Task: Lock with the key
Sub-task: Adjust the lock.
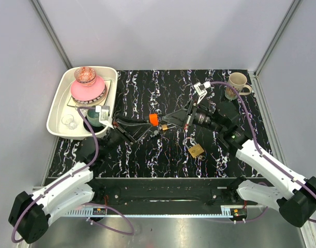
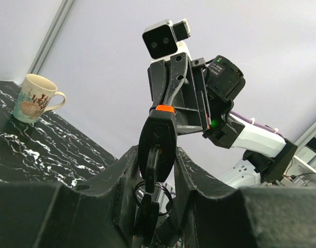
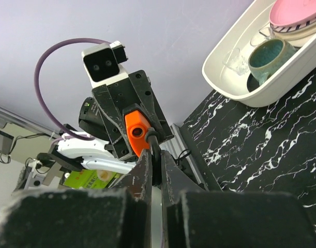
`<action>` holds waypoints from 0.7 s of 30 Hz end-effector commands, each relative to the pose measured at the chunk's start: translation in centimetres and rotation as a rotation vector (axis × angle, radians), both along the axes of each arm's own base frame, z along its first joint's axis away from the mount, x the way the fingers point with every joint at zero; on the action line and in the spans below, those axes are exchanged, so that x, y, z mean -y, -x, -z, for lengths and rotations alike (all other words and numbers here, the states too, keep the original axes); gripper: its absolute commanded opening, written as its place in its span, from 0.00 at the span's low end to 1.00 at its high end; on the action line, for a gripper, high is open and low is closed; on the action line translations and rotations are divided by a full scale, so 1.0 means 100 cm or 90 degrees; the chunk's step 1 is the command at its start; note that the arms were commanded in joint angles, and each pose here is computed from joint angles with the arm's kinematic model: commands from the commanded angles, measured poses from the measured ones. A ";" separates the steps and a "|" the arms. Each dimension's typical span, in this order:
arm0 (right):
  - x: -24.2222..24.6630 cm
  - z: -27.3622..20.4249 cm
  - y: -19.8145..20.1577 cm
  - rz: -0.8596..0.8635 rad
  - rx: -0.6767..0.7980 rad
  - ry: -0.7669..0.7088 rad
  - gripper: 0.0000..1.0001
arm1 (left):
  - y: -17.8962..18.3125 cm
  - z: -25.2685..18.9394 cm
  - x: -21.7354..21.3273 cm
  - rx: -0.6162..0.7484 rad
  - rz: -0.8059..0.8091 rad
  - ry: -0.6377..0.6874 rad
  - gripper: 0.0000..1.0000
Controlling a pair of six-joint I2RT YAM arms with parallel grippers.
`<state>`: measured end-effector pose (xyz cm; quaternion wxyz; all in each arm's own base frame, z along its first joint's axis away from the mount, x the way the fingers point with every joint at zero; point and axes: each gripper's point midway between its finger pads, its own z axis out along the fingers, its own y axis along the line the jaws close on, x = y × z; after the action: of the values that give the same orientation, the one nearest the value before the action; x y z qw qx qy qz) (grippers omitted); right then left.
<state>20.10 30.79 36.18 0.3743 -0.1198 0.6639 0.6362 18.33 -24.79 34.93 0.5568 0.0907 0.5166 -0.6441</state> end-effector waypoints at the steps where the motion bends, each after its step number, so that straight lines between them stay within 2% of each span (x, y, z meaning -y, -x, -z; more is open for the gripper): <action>1: 0.008 -0.020 0.019 -0.027 0.101 -0.014 0.00 | -0.004 -0.046 -0.023 0.067 -0.058 0.108 0.00; 21: 0.004 -0.022 0.043 -0.100 0.174 -0.024 0.00 | -0.008 -0.039 -0.009 0.059 -0.030 0.065 0.00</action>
<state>19.09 30.33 36.90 0.4222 -0.1814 0.6268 0.6292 18.11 -25.38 35.20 0.5398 0.0939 0.5068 -0.6655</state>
